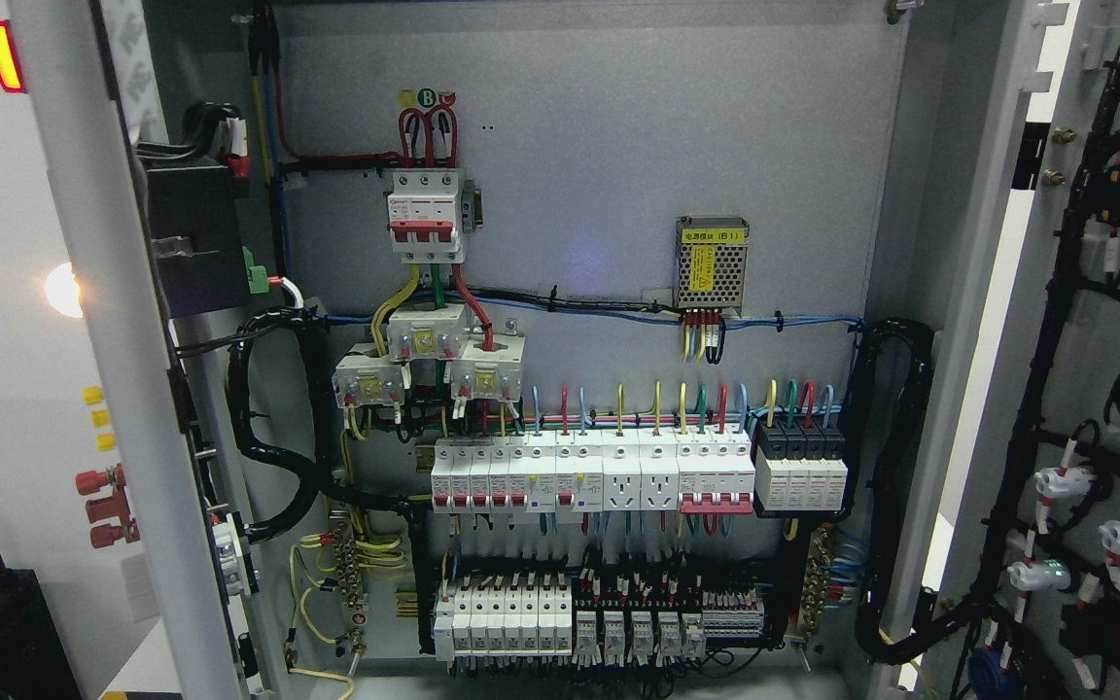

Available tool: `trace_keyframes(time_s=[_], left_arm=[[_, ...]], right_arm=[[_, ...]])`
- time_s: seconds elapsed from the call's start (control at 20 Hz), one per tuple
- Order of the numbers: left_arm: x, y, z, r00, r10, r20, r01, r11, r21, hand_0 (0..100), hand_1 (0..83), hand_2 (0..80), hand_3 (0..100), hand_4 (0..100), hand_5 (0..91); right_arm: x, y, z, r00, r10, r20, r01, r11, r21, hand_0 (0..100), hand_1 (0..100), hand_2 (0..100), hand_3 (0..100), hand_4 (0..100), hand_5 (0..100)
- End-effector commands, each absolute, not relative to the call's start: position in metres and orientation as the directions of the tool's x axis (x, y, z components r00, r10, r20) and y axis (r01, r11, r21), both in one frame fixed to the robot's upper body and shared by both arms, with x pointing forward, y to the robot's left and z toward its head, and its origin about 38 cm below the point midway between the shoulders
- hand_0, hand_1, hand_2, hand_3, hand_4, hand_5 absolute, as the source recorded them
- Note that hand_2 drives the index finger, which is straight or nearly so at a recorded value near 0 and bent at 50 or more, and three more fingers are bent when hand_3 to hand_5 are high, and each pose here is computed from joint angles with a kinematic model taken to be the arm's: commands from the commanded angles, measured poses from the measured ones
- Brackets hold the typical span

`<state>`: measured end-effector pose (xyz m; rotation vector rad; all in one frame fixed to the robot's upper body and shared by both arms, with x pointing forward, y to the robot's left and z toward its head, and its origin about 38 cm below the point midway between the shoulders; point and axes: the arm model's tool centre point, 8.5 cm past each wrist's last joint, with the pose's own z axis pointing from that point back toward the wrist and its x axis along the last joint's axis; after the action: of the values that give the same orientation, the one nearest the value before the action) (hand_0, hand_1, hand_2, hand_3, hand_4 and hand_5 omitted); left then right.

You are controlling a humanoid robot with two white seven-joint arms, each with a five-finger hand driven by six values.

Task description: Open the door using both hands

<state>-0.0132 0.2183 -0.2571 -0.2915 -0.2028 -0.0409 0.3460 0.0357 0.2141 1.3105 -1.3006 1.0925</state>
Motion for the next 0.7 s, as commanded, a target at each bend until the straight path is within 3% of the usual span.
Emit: trace_keyframes(time_s=[0.0, 0.65], left_arm=[[-0.013, 0.218, -0.257, 0.978, -0.011, 0.207, 0.070, 0.957, -0.282, 0, 0.0, 0.0, 0, 3, 0.0], [-0.013, 0.218, -0.257, 0.978, -0.011, 0.207, 0.070, 0.957, -0.282, 0, 0.0, 0.0, 0, 3, 0.0]], right_arm=[[0.331, 0.063, 0.222, 0.023, -0.156, 0.987, -0.999, -0.033, 0.018, 11, 0, 0, 0, 0, 0], [0.323, 0.083, 0.232, -0.012, -0.164, 0.986, -0.999, -0.036, -0.018, 11, 0, 0, 0, 0, 0]])
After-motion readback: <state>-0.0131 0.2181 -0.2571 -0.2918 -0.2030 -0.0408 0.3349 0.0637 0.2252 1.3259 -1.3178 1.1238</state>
